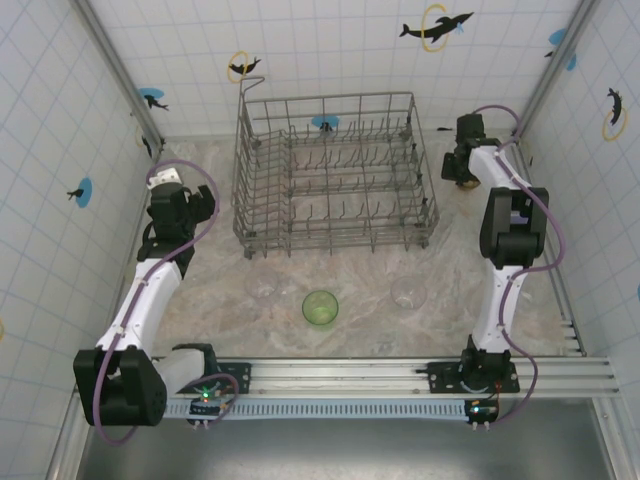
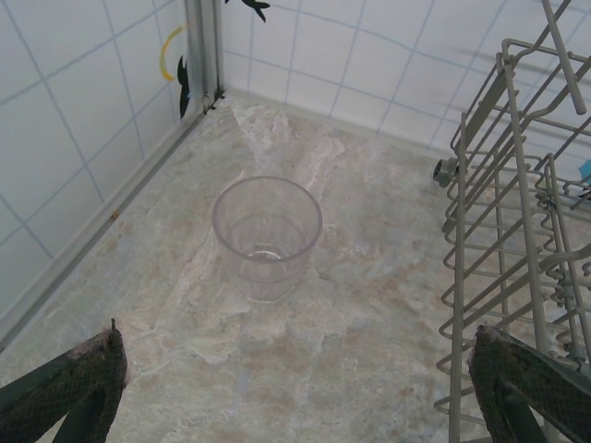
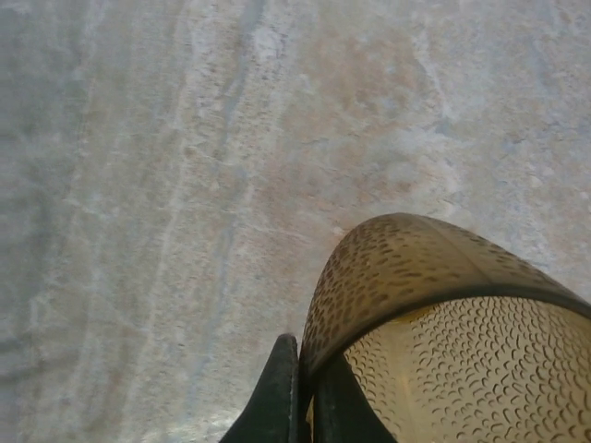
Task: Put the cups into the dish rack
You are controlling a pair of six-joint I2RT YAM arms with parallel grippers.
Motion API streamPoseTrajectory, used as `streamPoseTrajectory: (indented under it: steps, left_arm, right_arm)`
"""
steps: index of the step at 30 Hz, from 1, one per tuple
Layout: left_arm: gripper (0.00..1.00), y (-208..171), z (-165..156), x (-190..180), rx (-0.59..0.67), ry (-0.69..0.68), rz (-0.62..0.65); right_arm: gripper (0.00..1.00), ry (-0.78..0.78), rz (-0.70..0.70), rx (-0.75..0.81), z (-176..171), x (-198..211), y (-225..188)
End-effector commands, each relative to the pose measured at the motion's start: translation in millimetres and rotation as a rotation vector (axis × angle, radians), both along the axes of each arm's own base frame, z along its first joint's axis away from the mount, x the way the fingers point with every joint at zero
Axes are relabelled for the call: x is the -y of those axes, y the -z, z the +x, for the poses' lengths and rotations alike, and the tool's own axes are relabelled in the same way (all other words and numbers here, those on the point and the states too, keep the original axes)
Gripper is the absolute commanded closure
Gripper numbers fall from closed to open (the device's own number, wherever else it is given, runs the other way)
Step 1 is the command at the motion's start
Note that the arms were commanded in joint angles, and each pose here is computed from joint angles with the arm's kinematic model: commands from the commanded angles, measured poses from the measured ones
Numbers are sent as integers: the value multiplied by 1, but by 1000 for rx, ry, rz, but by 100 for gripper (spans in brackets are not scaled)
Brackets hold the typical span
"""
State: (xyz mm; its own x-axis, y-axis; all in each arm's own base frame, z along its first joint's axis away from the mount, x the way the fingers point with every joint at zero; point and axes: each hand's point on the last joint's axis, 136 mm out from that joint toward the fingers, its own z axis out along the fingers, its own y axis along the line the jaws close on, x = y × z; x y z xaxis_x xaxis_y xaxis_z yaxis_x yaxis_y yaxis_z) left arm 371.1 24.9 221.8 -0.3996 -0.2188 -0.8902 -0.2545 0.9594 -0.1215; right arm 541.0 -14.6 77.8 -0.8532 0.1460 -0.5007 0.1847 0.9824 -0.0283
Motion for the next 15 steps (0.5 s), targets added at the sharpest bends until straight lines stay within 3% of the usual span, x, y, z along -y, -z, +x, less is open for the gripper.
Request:
streamPoseTrajectory:
  steps: [1, 7, 15]
  left_arm:
    - [2, -5, -4, -1, 20, -9, 6]
    - [2, -4, -1, 3, 14, 13, -2]
    - [2, -17, 7, -6, 14, -26, 44]
  right_arm:
    - [100, 28, -4, 3, 0, 3, -11]
    - [100, 34, -32, 61, -3, 10, -49]
    - [100, 33, -63, 229, -3, 10, -139]
